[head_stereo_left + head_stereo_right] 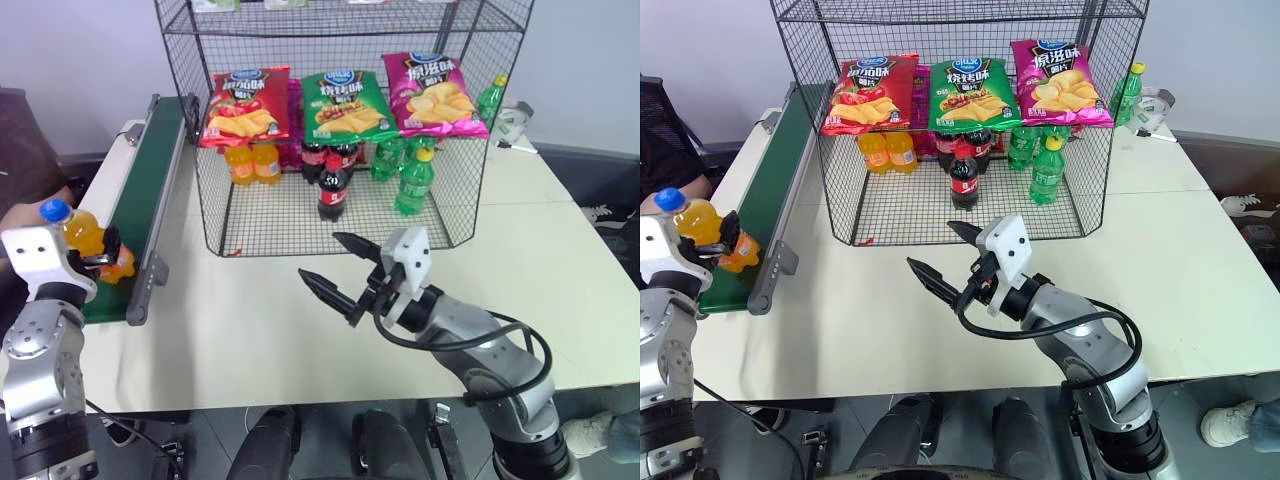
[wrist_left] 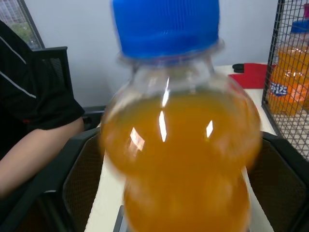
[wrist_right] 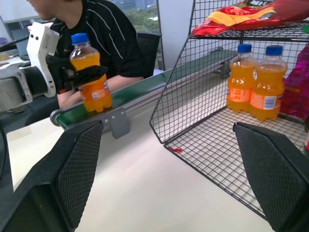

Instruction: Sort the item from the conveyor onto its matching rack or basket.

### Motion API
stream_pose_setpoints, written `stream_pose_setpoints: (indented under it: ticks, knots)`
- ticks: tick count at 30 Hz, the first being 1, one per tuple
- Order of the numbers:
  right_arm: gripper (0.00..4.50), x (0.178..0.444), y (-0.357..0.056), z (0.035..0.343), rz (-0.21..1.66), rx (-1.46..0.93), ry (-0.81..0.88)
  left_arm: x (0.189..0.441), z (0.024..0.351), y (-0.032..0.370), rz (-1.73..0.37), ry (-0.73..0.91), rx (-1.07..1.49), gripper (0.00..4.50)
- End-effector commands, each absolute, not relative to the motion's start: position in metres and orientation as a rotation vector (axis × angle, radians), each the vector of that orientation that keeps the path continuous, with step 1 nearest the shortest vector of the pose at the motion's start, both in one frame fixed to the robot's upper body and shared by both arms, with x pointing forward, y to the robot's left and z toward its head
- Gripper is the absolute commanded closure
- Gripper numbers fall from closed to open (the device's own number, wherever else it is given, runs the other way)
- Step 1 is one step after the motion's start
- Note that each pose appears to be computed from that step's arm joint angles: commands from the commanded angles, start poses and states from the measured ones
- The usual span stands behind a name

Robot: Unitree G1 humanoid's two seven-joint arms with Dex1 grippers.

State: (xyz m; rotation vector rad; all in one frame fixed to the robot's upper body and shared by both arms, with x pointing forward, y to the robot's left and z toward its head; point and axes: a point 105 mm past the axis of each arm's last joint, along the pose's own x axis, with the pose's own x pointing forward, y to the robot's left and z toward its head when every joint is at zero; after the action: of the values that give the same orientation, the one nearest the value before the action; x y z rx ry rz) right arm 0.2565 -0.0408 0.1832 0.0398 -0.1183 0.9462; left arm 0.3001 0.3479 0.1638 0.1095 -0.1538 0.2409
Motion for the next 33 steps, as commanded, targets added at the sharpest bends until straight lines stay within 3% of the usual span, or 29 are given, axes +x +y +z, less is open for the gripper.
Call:
stream_pose_setpoints:
  ticks: [1,11,16,19,22,26,33]
  knots:
    - [0.0,0.248,-0.036,0.202,0.973,0.04,-0.195,0.293,0.184,0.351,0.254,-0.217,0.147,1.84]
    - [0.0,0.249,-0.034,0.204,0.978,0.041,-0.193,0.296,0.232,0.329,0.134,-0.352,0.125,1.84]
    - [0.0,0.251,-0.033,0.205,0.983,0.042,-0.192,0.304,0.251,0.278,-0.119,-0.366,0.099,1.84]
    - [0.0,0.252,-0.034,0.205,0.978,0.042,-0.195,0.31,0.246,0.235,-0.3,-0.322,0.135,1.84]
    - [0.0,0.252,-0.035,0.205,0.969,0.042,-0.198,0.32,0.23,0.217,-0.342,-0.272,0.122,1.84]
    - [0.0,0.253,-0.036,0.206,0.961,0.043,-0.201,0.341,0.199,0.196,-0.34,-0.206,0.133,1.84]
    - [0.0,0.255,-0.035,0.208,0.948,0.04,-0.21,0.386,0.184,0.18,-0.223,-0.297,0.054,1.84]
